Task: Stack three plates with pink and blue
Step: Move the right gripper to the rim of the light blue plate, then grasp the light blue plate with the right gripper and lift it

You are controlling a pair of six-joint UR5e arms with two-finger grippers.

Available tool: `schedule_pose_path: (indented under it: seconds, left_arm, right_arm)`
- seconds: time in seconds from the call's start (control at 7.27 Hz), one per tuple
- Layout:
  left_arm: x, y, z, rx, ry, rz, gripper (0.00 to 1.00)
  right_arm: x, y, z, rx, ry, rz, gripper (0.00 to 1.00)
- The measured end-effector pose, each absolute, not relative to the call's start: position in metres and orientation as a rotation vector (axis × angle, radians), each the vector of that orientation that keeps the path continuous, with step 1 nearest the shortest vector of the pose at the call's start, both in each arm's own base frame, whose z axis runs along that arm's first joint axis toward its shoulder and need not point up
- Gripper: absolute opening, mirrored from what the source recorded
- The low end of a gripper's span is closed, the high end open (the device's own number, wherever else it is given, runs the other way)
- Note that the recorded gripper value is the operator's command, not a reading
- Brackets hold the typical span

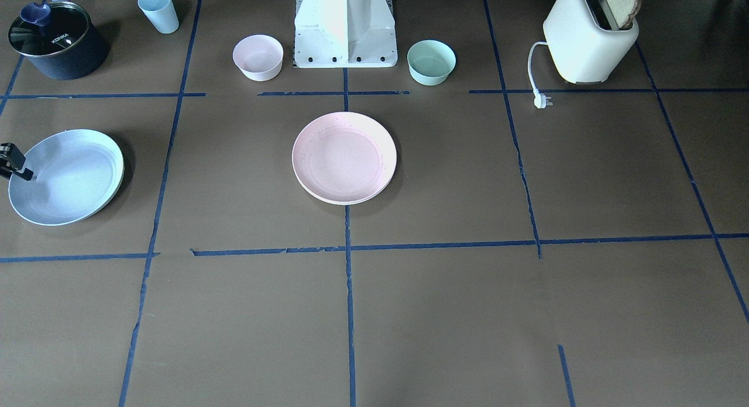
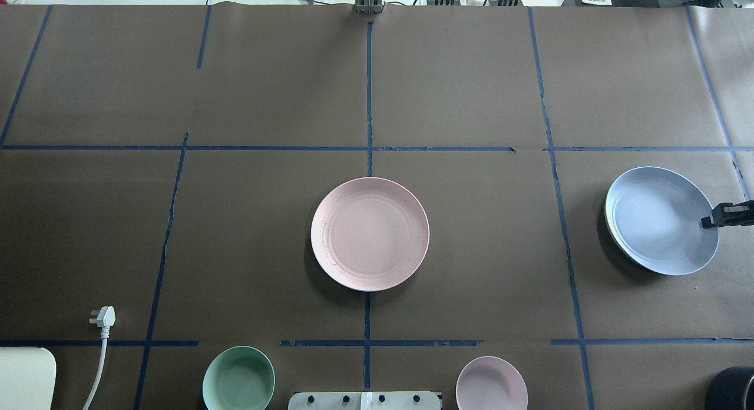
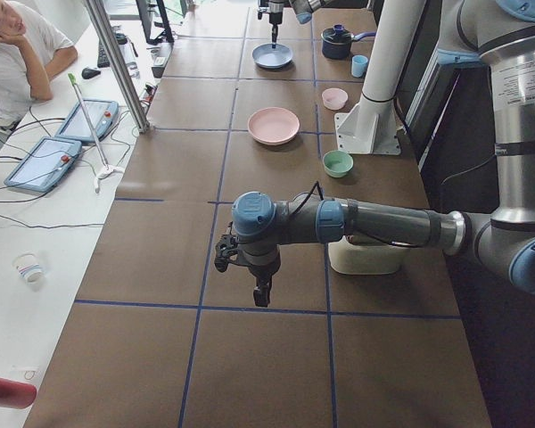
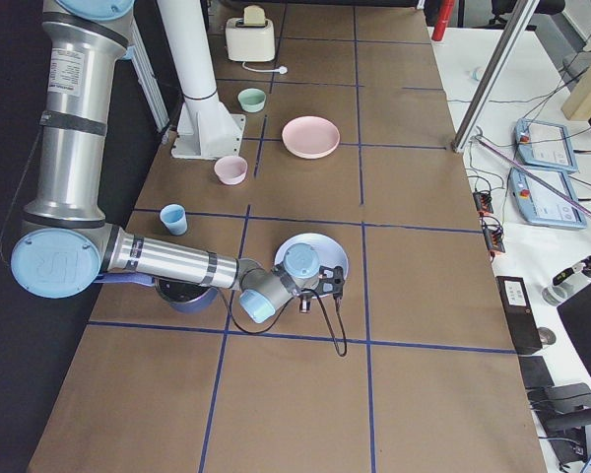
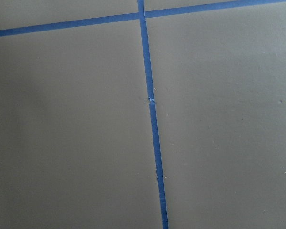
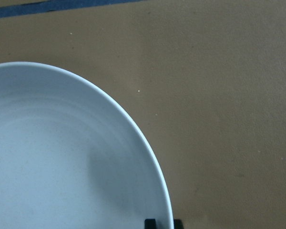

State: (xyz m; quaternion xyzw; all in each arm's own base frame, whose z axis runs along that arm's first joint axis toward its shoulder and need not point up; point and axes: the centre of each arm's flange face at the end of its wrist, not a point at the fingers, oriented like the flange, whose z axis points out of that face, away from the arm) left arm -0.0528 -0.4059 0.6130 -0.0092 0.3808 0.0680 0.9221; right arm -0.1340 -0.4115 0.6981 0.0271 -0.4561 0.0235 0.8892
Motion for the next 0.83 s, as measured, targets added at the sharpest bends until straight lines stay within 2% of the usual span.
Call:
schedule_pose_path:
  seconds: [0.41,0.55,0.83]
  left_arm:
    - [-0.053,-0.407,0.609,-0.012,0.783,0.141,1.00]
    - [-0.053,-0.407,0.609,-0.011,0.783,0.140,1.00]
    - [-0.052,-0.407,0.607,-0.010,0.787,0.138,1.00]
  right_arm:
    - [-0.141,-0.418,0.650,0.053,-1.031,0.056,0.00]
    - [-0.148,-0.428,0.613,0.046,-1.077,0.088,0.00]
    - [-0.186,-0.459,0.499,0.001,-1.148,0.168,0.00]
